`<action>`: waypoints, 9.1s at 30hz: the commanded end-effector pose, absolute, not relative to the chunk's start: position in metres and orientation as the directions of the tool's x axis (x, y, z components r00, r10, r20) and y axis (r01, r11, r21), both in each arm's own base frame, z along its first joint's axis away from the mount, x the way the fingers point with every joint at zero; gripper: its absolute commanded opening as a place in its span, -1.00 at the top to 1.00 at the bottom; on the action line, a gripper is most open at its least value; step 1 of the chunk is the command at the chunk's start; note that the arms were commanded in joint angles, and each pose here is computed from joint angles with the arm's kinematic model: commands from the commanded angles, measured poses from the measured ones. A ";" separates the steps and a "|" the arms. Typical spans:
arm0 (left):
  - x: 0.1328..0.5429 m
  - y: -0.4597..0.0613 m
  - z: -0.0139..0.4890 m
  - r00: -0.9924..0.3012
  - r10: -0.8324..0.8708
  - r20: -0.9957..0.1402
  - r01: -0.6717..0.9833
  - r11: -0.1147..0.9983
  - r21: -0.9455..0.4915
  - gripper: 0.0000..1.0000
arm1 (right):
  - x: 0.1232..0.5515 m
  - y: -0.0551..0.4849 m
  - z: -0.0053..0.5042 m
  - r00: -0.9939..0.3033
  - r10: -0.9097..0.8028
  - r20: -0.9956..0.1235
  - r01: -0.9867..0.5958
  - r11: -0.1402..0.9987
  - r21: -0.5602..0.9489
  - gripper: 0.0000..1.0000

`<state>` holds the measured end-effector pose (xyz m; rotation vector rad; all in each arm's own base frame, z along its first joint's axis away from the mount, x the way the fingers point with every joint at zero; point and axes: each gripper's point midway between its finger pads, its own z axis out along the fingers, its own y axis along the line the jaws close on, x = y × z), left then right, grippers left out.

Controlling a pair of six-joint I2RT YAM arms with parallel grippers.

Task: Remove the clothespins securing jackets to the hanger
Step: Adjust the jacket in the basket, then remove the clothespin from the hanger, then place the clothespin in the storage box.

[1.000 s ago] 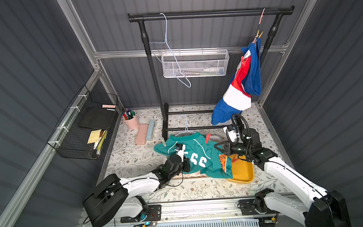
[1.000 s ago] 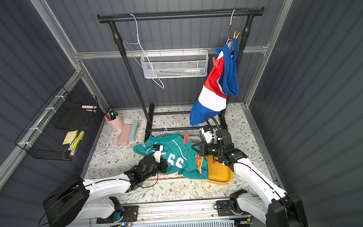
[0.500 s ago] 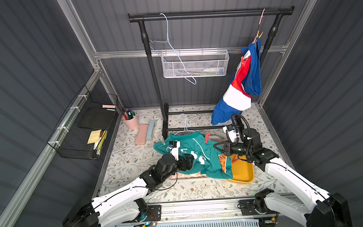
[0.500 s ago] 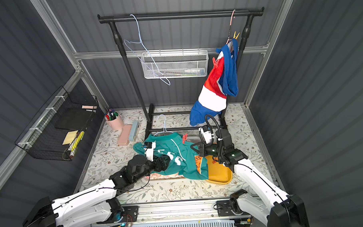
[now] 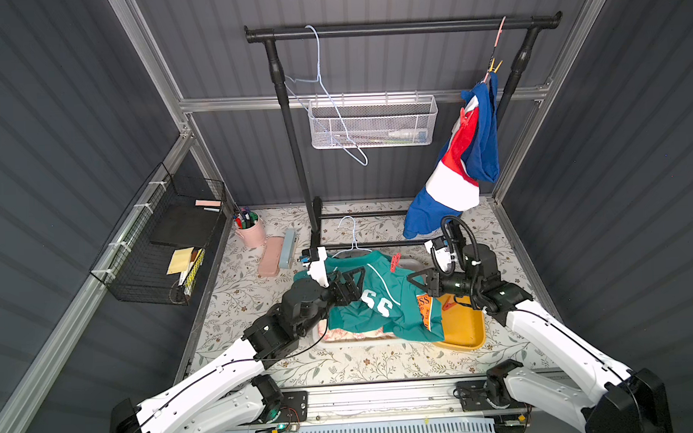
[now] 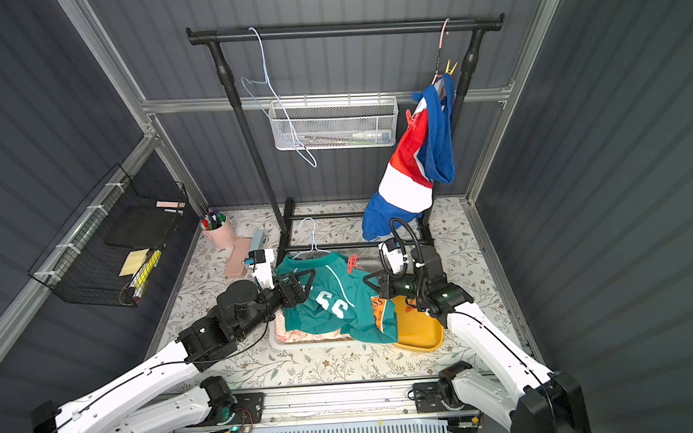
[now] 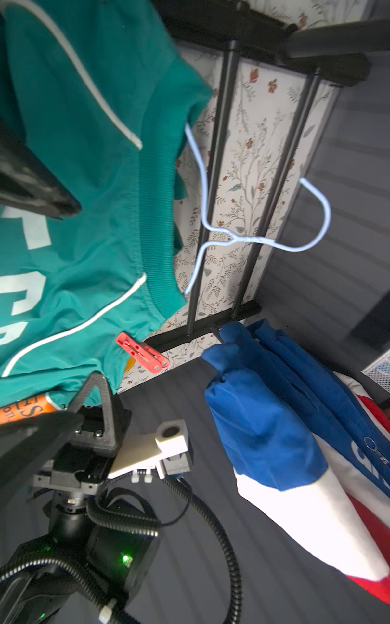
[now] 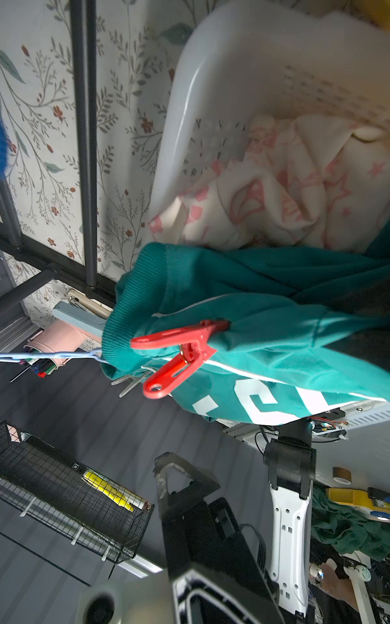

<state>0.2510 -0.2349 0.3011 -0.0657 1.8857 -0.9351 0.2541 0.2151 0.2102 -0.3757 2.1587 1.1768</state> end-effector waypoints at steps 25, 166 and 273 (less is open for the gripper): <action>0.412 -0.254 0.275 -0.422 -0.062 -0.904 0.527 0.795 -0.301 0.19 | 0.251 0.217 0.221 -0.721 0.025 -0.692 -0.570 0.547 0.613 1.00; 0.437 -0.293 0.271 -0.322 -0.088 -0.943 0.621 0.732 -0.281 1.00 | 0.345 0.233 0.214 -0.727 -0.052 -0.685 -0.564 0.613 0.553 -0.14; 0.374 -0.310 0.300 -0.285 -0.154 -0.946 0.739 0.593 -0.319 1.00 | 0.397 0.297 0.321 -0.594 0.128 -0.794 -0.400 0.810 0.430 -0.29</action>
